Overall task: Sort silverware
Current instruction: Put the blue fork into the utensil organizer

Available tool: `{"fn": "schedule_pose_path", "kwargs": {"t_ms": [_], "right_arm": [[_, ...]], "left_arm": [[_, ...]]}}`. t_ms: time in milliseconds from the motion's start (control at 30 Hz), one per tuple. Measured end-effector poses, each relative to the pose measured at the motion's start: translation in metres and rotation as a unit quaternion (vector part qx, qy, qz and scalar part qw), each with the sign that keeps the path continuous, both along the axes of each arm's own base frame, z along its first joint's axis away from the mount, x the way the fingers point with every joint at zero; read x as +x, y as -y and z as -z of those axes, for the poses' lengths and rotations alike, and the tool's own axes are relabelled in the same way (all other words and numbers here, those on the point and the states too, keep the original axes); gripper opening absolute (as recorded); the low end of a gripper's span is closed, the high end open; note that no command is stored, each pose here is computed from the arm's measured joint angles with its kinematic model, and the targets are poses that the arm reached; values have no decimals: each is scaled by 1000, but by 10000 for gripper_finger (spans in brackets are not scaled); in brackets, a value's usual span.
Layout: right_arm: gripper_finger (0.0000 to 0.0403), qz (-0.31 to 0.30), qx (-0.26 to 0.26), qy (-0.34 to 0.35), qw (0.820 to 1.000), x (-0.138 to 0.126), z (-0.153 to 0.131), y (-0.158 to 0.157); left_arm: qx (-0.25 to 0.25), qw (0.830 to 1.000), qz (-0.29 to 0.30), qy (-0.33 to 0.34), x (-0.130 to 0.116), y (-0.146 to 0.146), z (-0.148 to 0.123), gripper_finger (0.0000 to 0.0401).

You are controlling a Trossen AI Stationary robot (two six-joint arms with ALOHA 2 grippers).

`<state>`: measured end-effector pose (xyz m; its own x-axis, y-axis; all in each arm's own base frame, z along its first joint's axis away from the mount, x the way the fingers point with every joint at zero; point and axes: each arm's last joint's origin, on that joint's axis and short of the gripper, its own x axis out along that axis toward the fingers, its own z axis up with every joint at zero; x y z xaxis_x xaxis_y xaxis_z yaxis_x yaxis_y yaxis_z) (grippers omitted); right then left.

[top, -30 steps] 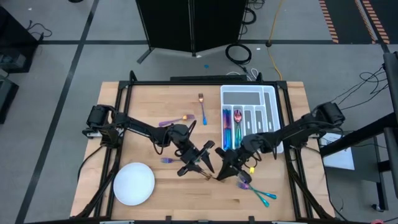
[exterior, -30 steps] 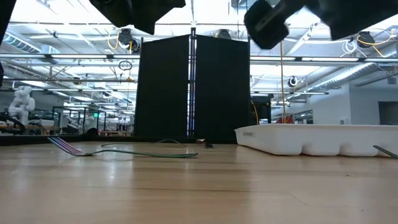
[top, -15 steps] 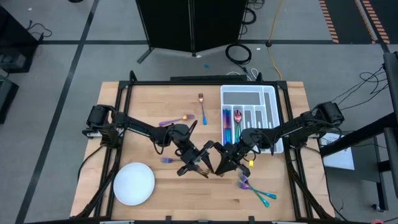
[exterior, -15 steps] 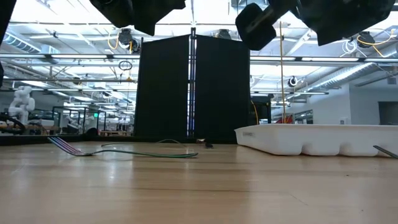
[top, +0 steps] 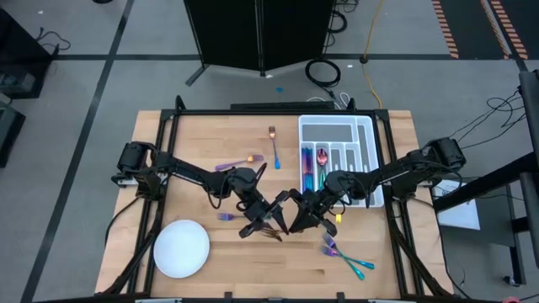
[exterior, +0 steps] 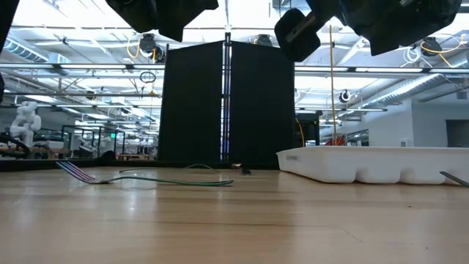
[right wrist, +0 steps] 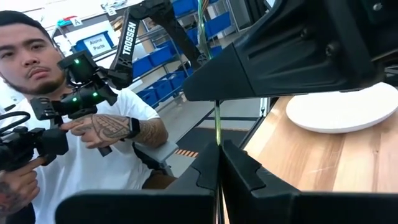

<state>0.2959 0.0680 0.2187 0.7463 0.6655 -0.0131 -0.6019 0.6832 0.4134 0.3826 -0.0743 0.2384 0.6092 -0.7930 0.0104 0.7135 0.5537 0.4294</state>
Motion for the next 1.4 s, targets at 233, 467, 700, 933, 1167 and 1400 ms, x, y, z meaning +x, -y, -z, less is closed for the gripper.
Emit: {"fn": "schedule_pose_path", "kwargs": {"t_ms": [233, 467, 700, 933, 1167, 1400], "right_arm": [[0, 1, -1, 2, 1000, 0, 0, 0], [0, 8, 5, -1, 1000, 0, -1, 0], [26, 23, 13, -3, 1000, 0, -5, 9], [76, 61, -30, -37, 997, -25, -28, 29], [86, 176, -90, -88, 976, -79, -56, 28], [86, 398, -146, -50, 904, -105, -70, 12]], "left_arm": [[7, 1000, -15, 19, 1, -1, -1, 36], [6, 999, -32, 24, 2, -1, -3, 11], [3, 999, -35, 14, 2, -2, -2, 7], [-28, 999, -42, -21, -2, -4, -11, 7], [-67, 950, -287, -108, -15, -16, -32, 7], [-138, 822, -530, -154, -12, -43, -20, 7]]}}
